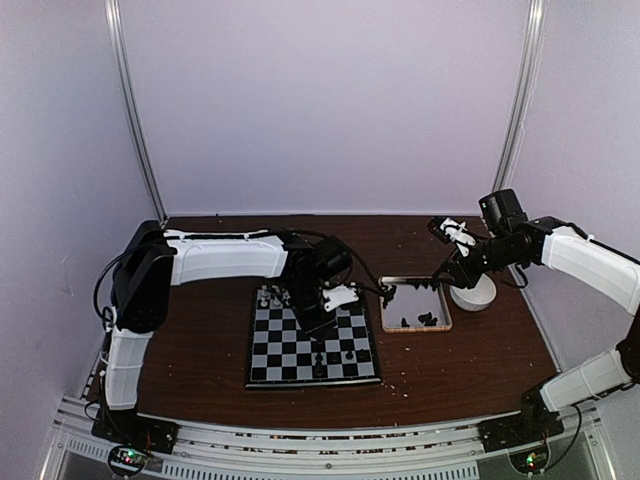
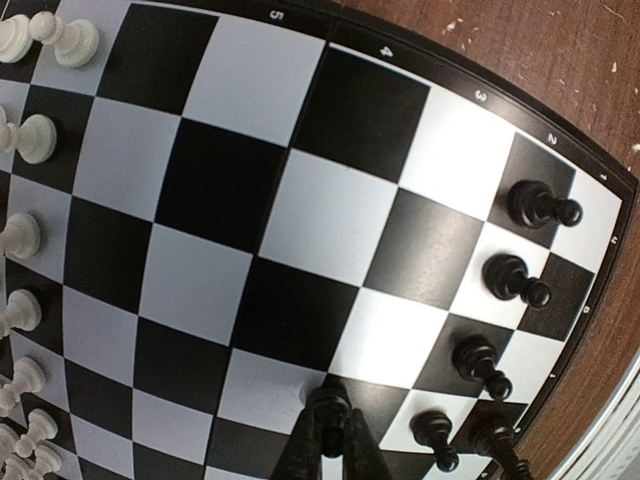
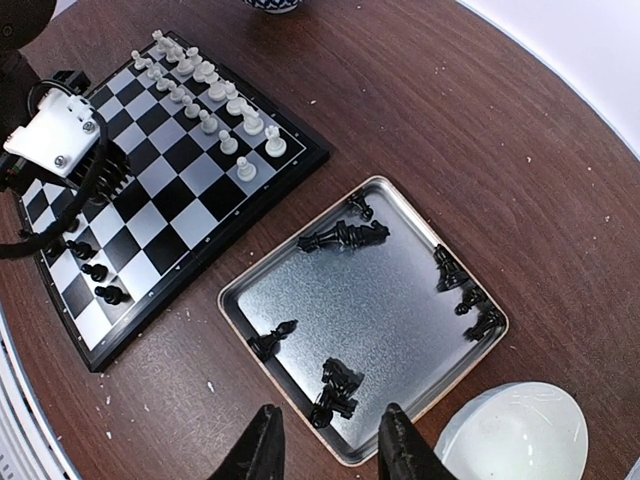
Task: Set up the chess pieces on the board
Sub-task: Pick up the pawn from the chessboard, then place the pawn at e7.
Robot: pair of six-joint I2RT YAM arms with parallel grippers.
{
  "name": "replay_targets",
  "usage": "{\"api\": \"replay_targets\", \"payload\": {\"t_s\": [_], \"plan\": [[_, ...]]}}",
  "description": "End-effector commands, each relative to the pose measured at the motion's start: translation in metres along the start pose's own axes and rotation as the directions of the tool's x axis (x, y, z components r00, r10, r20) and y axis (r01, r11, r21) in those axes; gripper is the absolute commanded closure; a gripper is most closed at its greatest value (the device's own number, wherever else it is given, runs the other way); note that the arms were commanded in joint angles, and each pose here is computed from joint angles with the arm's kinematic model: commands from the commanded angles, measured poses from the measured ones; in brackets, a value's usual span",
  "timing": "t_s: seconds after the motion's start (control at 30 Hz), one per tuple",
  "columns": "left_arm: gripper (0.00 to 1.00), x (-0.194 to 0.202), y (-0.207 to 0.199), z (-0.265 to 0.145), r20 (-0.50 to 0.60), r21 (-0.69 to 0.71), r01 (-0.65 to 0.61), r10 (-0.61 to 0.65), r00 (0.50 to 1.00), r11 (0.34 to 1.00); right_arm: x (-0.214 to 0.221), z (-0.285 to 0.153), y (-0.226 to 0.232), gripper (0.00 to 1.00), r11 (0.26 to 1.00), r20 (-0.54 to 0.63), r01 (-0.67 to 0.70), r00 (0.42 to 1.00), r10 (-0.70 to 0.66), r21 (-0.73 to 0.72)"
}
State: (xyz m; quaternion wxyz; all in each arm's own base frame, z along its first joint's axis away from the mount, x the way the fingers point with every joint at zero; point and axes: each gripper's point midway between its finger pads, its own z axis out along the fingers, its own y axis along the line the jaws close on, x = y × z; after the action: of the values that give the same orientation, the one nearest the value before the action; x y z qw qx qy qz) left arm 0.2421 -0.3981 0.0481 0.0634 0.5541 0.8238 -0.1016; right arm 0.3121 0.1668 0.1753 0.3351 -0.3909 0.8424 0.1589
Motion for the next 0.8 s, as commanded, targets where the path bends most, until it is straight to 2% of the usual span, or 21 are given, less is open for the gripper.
{"api": "replay_targets", "payload": {"t_s": [0.0, 0.33, 0.5, 0.77], "plan": [[1.0, -0.003, 0.0, -0.026, 0.04, -0.041, -0.02, 0.021, 0.999, 0.999, -0.003, 0.0, -0.002, 0.66, 1.0, -0.005, 0.021, 1.0, -0.02, 0.016], [1.0, 0.018, -0.004, -0.037, 0.04, -0.049, 0.012, -0.01, 0.999, 0.999, 0.002, 0.007, -0.002, 0.66, 1.0, -0.026, 0.008, 1.0, -0.008, 0.002], [1.0, 0.033, -0.013, -0.037, 0.031, -0.01, 0.036, -0.036, 0.999, 0.999, 0.004, 0.01, -0.002, 0.66, 1.0, -0.035, 0.006, 0.999, -0.006, -0.002], [1.0, 0.036, -0.03, -0.033, 0.049, 0.071, 0.032, -0.036, 0.998, 0.997, 0.005, 0.013, -0.002, 0.66, 1.0, -0.047, 0.005, 0.999, -0.005, -0.012]]}}
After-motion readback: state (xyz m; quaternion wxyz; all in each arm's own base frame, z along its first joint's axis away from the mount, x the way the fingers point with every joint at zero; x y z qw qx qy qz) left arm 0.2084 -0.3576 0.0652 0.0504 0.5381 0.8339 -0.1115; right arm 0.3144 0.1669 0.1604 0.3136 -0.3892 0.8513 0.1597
